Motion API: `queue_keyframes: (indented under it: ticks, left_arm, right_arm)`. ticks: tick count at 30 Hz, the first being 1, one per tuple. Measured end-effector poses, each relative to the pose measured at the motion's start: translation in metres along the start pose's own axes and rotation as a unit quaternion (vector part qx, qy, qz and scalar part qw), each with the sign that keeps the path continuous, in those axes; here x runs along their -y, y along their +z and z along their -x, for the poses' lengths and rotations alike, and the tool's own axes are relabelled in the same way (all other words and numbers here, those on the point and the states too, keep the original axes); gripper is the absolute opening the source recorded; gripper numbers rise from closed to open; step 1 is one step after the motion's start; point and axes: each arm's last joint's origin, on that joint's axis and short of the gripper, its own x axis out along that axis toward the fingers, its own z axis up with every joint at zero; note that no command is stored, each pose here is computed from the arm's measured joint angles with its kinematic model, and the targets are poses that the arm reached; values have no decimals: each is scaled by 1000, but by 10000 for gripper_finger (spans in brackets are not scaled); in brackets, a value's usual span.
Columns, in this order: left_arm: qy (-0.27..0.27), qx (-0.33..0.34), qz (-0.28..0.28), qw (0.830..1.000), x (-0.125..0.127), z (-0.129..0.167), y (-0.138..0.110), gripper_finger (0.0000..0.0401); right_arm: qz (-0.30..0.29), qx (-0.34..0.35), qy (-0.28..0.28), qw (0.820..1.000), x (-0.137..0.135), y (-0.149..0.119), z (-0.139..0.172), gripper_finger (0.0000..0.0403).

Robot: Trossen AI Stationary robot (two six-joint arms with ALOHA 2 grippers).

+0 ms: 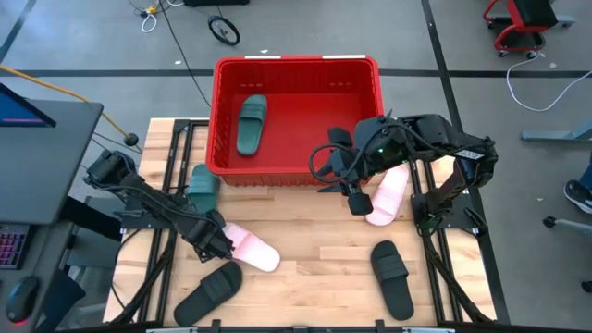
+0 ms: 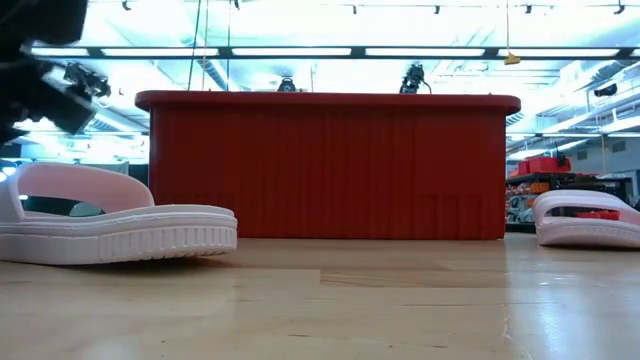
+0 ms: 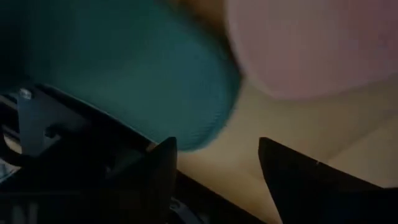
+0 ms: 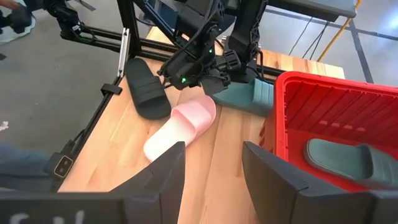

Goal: Pick and place slides into bin
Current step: Put the green slipper into the red bin

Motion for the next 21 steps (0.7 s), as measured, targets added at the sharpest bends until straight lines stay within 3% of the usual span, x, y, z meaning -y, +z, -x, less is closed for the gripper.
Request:
queue_keyframes:
  ticks: [6,12,18,21]
  left_arm:
    - [26,3,45,999,-9,-25,-4,193]
    - [46,38,88,994,-12,-29,-2,138]
    - [8,33,108,994,-5,-24,0,21]
    - [-40,34,125,991,7,-5,5,17]
  right_arm:
    - [1,0,0,1000,0,0,0,165]
    - [1,1,0,1000,0,0,0,165]
    - [1,1,0,1000,0,0,0,165]
    - [1,1,0,1000,0,0,0,165]
